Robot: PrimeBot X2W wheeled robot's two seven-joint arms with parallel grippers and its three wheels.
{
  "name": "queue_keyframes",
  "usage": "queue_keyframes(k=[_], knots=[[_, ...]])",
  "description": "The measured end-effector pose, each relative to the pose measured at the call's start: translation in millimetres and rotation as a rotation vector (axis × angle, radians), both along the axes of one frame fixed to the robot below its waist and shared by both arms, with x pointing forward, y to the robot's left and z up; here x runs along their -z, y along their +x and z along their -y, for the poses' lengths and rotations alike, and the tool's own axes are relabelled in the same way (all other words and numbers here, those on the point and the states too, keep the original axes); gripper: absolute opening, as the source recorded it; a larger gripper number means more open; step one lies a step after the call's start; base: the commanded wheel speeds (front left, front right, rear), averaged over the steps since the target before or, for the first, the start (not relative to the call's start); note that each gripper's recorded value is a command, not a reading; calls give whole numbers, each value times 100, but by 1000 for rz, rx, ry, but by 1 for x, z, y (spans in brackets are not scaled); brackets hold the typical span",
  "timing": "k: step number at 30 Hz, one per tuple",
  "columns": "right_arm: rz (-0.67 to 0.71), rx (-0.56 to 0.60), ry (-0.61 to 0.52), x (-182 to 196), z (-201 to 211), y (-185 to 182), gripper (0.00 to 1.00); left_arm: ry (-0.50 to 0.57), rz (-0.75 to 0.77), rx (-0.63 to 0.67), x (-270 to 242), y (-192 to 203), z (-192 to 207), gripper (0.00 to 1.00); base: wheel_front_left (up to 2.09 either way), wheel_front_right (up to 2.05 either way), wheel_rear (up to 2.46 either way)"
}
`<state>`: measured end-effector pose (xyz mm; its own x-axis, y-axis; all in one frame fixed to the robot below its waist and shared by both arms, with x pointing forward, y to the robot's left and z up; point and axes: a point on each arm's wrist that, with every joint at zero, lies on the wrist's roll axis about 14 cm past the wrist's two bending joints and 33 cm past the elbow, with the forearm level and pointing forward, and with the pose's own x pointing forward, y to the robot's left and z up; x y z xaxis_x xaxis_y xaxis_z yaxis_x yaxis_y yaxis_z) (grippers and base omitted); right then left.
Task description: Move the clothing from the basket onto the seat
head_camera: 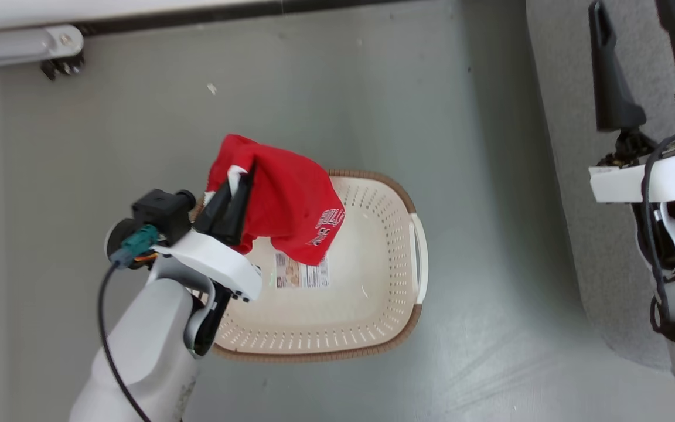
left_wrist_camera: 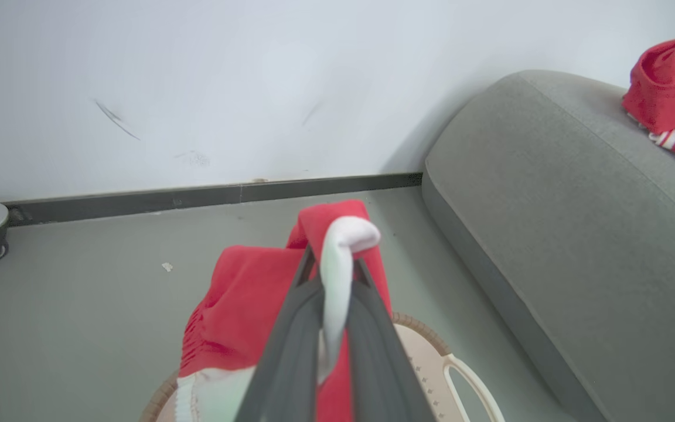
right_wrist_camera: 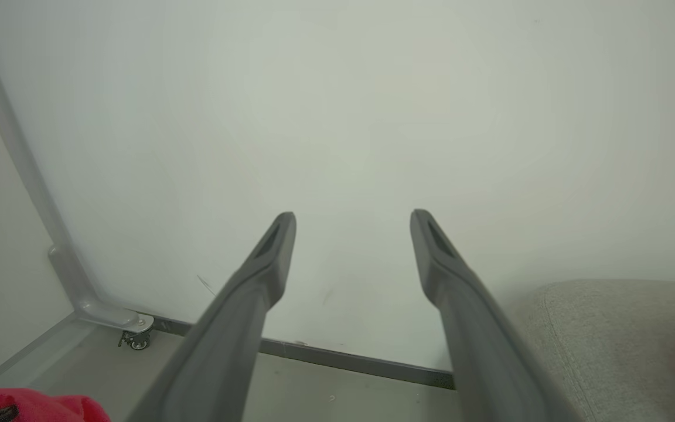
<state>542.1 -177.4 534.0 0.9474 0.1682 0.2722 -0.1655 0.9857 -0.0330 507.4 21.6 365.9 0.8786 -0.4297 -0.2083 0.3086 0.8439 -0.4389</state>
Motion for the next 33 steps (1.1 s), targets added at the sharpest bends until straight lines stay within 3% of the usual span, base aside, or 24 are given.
queue_keyframes(k=[15, 33], knots=[[9, -4, 10, -26, -3, -40, 100, -24, 244, -208, -103, -1, -66, 0, 0, 0, 0], [-9, -27, 30, -36, -15, -93, 100, 37, 424, -350, -176, -47, -126, 0, 0, 0, 0]])
